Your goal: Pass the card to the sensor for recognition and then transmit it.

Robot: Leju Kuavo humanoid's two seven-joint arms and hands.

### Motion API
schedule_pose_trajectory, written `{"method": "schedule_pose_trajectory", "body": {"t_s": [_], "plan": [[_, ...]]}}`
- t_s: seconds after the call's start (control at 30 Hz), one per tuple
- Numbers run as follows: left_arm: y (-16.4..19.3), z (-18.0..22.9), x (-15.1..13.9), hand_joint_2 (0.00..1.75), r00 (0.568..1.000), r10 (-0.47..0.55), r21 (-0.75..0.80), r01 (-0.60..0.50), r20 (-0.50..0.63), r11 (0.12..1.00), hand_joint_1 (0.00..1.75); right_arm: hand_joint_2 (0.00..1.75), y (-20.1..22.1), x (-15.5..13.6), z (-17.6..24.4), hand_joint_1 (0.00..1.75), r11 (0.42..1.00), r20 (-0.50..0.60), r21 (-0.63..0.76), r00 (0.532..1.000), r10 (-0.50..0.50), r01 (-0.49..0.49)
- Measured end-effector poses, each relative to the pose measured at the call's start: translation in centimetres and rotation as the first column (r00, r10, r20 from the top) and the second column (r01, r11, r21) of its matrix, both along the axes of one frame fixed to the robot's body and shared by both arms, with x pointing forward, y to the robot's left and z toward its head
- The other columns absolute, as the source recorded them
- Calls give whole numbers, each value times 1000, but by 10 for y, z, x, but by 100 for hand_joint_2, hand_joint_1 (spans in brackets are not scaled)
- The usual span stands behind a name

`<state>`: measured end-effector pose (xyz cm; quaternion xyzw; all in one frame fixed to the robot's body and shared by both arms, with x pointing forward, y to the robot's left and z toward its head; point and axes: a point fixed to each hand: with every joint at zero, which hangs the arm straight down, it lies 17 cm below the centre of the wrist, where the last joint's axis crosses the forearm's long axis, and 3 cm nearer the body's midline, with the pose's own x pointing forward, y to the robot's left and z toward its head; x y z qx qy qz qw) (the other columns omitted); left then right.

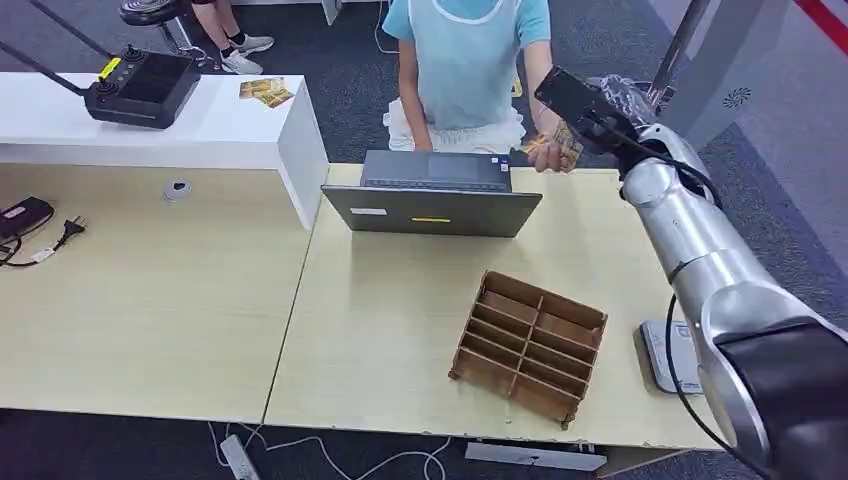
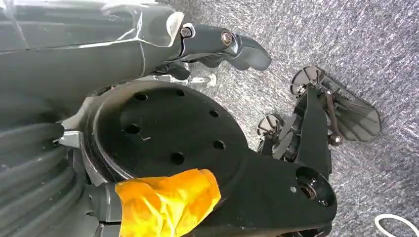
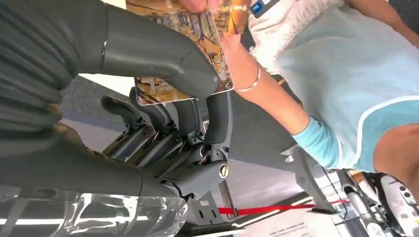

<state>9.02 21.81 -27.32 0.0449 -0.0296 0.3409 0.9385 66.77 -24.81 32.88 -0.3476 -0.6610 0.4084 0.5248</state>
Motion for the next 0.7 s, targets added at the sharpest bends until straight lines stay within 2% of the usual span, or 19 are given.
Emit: {"method": "schedule_pose_trajectory", "body": {"t_s": [0.3, 0.33, 0.37, 0.4, 0.7], "plan": [[0, 0, 0, 175, 1000, -1, -2, 1, 1, 1000, 0, 175, 0, 0, 0, 175, 1000, 1, -5, 1000, -1, 1], [-1, 0, 0, 175, 1000, -1, -3, 1, 2, 1000, 0, 175, 0, 0, 0, 169, 1000, 1, -5, 1000, -1, 1], [-1, 0, 0, 175, 1000, -1, -3, 1, 2, 1000, 0, 175, 0, 0, 0, 47, 1000, 1, -5, 1000, -1, 1], [-1, 0, 0, 175, 1000, -1, -3, 1, 2, 1000, 0, 175, 0, 0, 0, 0, 1000, 2, -5, 1000, -1, 1], [-1, 0, 0, 175, 1000, -1, -3, 1, 2, 1000, 0, 175, -3, 1, 3, 0, 1000, 14, -8, 1000, -14, 14]]}}
